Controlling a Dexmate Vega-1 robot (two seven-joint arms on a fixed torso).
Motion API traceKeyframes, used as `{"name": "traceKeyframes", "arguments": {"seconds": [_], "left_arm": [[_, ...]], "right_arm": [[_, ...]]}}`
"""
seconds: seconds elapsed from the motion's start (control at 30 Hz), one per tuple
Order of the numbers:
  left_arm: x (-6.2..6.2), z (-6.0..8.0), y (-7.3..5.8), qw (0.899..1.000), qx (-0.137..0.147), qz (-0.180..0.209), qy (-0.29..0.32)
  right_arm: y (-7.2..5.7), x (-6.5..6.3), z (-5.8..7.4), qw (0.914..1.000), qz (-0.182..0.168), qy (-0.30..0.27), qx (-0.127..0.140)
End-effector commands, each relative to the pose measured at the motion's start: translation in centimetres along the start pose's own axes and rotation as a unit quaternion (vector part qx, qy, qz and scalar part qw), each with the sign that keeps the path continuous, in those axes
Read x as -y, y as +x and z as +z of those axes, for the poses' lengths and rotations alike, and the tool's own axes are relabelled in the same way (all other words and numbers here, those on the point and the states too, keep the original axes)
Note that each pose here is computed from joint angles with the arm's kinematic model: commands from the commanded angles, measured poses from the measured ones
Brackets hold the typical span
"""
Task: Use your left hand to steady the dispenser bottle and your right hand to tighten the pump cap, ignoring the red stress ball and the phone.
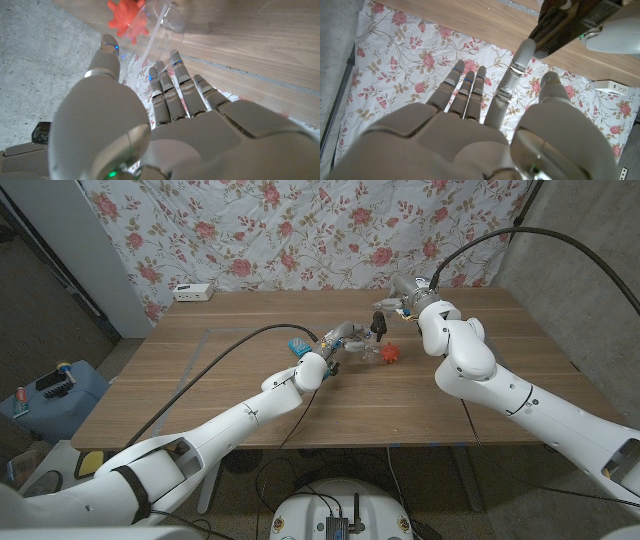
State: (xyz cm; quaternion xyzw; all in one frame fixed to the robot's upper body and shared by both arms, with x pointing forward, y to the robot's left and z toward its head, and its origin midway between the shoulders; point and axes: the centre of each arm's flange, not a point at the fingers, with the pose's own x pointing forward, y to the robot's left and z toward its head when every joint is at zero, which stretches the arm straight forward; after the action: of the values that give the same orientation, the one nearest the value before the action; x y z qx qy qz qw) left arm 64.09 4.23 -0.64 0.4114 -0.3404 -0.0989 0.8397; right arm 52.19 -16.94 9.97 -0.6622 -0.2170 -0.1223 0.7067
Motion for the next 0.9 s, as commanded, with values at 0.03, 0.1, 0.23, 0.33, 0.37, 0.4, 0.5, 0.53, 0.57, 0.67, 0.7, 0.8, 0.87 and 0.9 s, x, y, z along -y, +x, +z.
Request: {"name": "traceKeyframes", "arguments": {"seconds": [0.03, 0.1, 0.23, 0.33, 0.37, 0.4, 0.5, 0.53, 0.57, 0.67, 0.7, 0.8, 0.87, 0.9], "left_arm": [[0.0, 0.0, 0.0, 1.000, -0.001, 0.001, -0.001], [0.0, 0.0, 0.0, 1.000, -0.002, 0.001, -0.001], [-0.1, -0.3, 0.0, 1.000, -0.005, 0.005, -0.002], [-0.3, -0.4, -0.1, 1.000, -0.005, 0.006, -0.001], [-0.3, -0.4, -0.1, 1.000, -0.010, 0.009, -0.001], [-0.4, -0.5, -0.1, 1.000, -0.009, 0.009, -0.001], [-0.5, -0.5, -0.1, 1.000, -0.010, 0.011, -0.001], [-0.5, -0.5, -0.1, 1.000, -0.013, 0.012, -0.001], [-0.6, -0.5, -0.1, 1.000, -0.011, 0.012, 0.000], [-0.7, -0.5, -0.1, 1.000, -0.009, 0.013, 0.000], [-0.7, -0.5, -0.1, 1.000, -0.013, 0.015, 0.000], [-0.8, -0.5, 0.0, 1.000, -0.013, 0.017, 0.000], [-0.9, -0.5, 0.0, 1.000, -0.013, 0.017, 0.001], [-0.9, -0.5, 0.0, 1.000, -0.009, 0.015, 0.001]], "right_arm": [[-0.7, 1.0, -0.8, 0.9996, -0.024, -0.015, 0.003], [-0.9, 1.2, -1.1, 0.9995, -0.027, -0.015, 0.005], [-0.9, 1.5, -1.5, 0.9998, -0.012, -0.012, 0.009], [-0.9, 1.7, -1.7, 0.9998, -0.006, -0.010, 0.015], [-0.9, 1.7, -1.8, 0.9998, -0.005, -0.009, 0.020], [-0.9, 1.7, -1.9, 0.9997, -0.005, -0.007, 0.023], [-0.9, 1.8, -2.1, 0.9995, -0.003, -0.010, 0.031], [-0.9, 1.9, -2.2, 0.9993, -0.001, -0.010, 0.035], [-0.8, 1.9, -2.3, 0.9991, 0.004, -0.010, 0.040], [-0.7, 2.0, -2.4, 0.9986, 0.017, -0.014, 0.048], [-0.7, 2.1, -2.5, 0.9984, 0.018, -0.016, 0.050], [-0.8, 2.2, -2.7, 0.9983, 0.017, -0.017, 0.053], [-0.8, 2.2, -2.7, 0.9980, 0.015, -0.017, 0.059], [-0.8, 2.2, -2.8, 0.9979, 0.015, -0.018, 0.061]]}}
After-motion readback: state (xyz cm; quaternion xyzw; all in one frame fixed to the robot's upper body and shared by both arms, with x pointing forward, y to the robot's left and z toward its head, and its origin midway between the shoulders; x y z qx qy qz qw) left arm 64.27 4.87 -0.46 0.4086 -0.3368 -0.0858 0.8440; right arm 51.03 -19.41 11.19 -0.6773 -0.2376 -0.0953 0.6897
